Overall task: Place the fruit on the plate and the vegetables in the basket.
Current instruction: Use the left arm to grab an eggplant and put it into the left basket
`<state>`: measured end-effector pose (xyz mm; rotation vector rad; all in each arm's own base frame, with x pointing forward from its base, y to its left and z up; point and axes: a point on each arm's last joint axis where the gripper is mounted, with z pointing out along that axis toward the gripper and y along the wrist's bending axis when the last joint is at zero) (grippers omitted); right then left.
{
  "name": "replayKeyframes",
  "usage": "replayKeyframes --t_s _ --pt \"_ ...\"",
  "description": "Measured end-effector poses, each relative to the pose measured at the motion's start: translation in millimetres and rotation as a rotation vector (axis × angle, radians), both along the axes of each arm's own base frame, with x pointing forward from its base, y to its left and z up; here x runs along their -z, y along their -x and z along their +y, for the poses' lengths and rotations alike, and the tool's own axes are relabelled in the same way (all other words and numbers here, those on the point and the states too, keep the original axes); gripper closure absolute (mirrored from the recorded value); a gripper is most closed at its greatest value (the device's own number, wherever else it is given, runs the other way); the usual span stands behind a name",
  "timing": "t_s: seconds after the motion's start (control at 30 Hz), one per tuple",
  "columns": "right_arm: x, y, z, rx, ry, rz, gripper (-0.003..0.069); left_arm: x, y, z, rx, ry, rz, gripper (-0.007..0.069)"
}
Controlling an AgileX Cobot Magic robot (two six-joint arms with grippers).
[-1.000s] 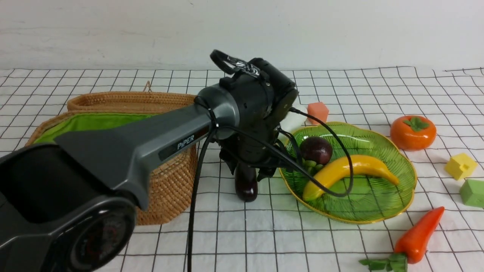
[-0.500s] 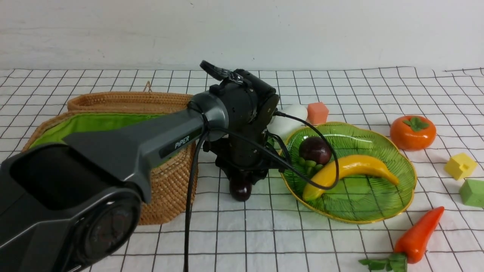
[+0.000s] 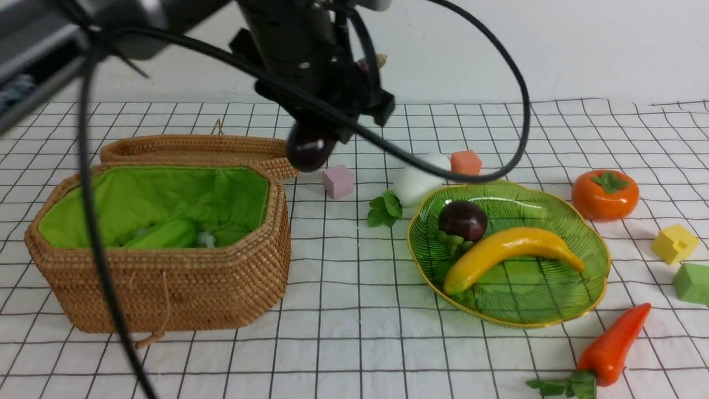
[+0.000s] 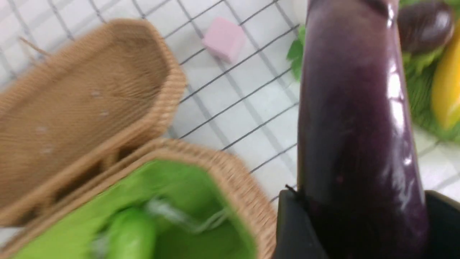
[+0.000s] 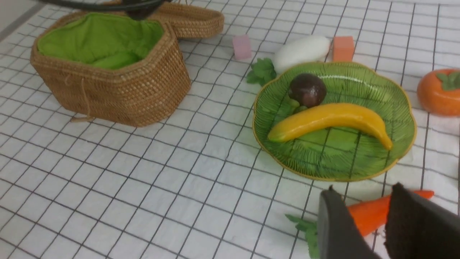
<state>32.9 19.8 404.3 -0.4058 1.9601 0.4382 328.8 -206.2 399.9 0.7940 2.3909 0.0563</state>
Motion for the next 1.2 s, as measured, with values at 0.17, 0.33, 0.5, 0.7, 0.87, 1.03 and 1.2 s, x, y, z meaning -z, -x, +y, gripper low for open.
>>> replayKeyframes --t_s 0.17,0.33,0.5,0.7,0.87,1.03,1.2 --pt "-7.3 0.3 5.5 -0.077 0.000 -0.102 0.0424 11.2 33.3 60.2 0.151 -0.217 0.047 0.0223" --pt "-11.3 4.9 13.6 -0.199 0.007 -0.168 0.0424 38.1 28.5 111.9 0.190 -0.315 0.044 0.0223" --pt "-13.4 11.0 20.9 -0.314 0.005 -0.204 0.0422 80.8 4.3 149.5 0.343 -0.476 0.085 0.0223" --pt "-12.6 12.3 21.7 -0.332 0.010 -0.198 0.0422 91.8 -11.2 149.3 0.383 -0.516 0.030 0.0223" --pt "-11.6 12.7 21.8 -0.337 0.015 -0.188 0.0422 90.9 -15.1 151.5 0.273 -0.488 0.002 0.0095" --pt "-11.5 13.0 22.0 -0.339 0.014 -0.185 0.0422 91.2 -14.1 151.4 0.156 -0.408 0.016 -0.0031" --pt "-11.6 9.1 22.9 -0.307 -0.024 -0.148 0.0422 93.2 -10.9 137.8 -0.118 -0.045 0.071 0.0031"
